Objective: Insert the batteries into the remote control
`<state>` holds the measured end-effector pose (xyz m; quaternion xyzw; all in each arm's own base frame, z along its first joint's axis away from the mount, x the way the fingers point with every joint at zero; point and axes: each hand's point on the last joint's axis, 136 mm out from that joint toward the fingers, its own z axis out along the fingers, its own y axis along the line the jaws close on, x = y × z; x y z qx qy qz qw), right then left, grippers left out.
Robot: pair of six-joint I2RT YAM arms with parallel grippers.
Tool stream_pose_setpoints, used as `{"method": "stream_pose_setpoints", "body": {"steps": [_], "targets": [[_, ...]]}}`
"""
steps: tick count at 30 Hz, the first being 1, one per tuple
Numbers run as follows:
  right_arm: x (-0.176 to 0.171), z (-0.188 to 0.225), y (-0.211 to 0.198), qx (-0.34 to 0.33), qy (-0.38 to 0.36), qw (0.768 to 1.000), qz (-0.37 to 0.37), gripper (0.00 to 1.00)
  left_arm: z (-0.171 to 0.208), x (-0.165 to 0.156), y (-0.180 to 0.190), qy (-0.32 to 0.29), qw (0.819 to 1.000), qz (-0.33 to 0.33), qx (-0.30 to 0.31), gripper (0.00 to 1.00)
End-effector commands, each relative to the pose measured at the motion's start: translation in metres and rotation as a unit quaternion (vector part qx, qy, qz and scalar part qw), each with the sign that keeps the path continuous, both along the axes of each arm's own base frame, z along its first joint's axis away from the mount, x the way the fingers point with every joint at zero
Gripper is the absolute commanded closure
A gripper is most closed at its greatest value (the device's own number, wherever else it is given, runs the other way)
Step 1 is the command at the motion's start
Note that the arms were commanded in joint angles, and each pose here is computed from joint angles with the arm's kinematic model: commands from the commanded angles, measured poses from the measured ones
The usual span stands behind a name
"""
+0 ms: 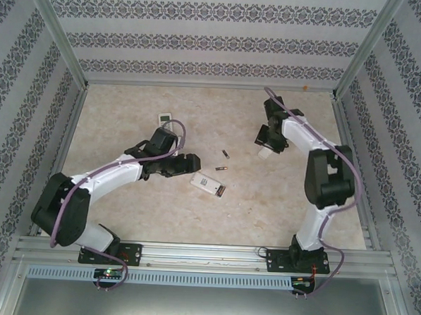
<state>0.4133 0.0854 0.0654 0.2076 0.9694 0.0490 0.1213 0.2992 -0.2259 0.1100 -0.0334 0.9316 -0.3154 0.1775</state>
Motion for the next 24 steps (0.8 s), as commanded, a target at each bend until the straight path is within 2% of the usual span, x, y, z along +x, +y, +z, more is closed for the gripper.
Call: {"method": "stream_pose_setpoints", "body": {"steps": [1, 4, 7, 10, 12, 15, 18, 20, 22, 24], "targets": [[0.002, -0.016, 0.009, 0.004, 0.035, 0.999, 0.002, 0.5, 0.011, 0.007, 0.004, -0.044, 0.999, -0.007, 0.011, 0.23], [0.009, -0.034, 0.014, 0.013, 0.048, 0.999, -0.005, 0.56, 0.015, 0.005, 0.006, -0.052, 0.999, 0.0, 0.003, 0.22], [0.011, -0.046, 0.017, 0.016, 0.059, 0.998, -0.002, 0.7, 0.018, 0.003, 0.008, -0.063, 0.998, 0.004, 0.0, 0.22], [0.011, -0.046, 0.016, 0.013, 0.059, 0.998, 0.009, 0.88, 0.027, 0.003, 0.009, -0.092, 0.996, -0.002, -0.007, 0.22], [0.012, -0.033, 0.021, 0.026, 0.048, 0.998, 0.025, 0.92, 0.043, 0.005, 0.004, -0.137, 0.99, -0.022, -0.023, 0.2], [0.009, 0.016, 0.047, 0.098, 0.009, 0.992, 0.078, 0.96, 0.082, 0.011, -0.007, -0.242, 0.967, -0.069, -0.043, 0.14], [-0.009, 0.088, 0.086, 0.225, -0.062, 0.961, 0.146, 1.0, 0.12, 0.016, -0.017, -0.353, 0.925, -0.139, -0.015, 0.14], [-0.027, 0.139, 0.11, 0.314, -0.11, 0.924, 0.19, 1.0, 0.143, 0.017, -0.029, -0.416, 0.887, -0.202, 0.005, 0.15], [-0.054, 0.186, 0.131, 0.387, -0.136, 0.88, 0.239, 1.0, 0.164, 0.015, -0.047, -0.479, 0.832, -0.279, 0.017, 0.15], [-0.076, 0.212, 0.142, 0.417, -0.142, 0.854, 0.277, 1.0, 0.18, 0.006, -0.067, -0.547, 0.757, -0.358, 0.016, 0.21]]}}
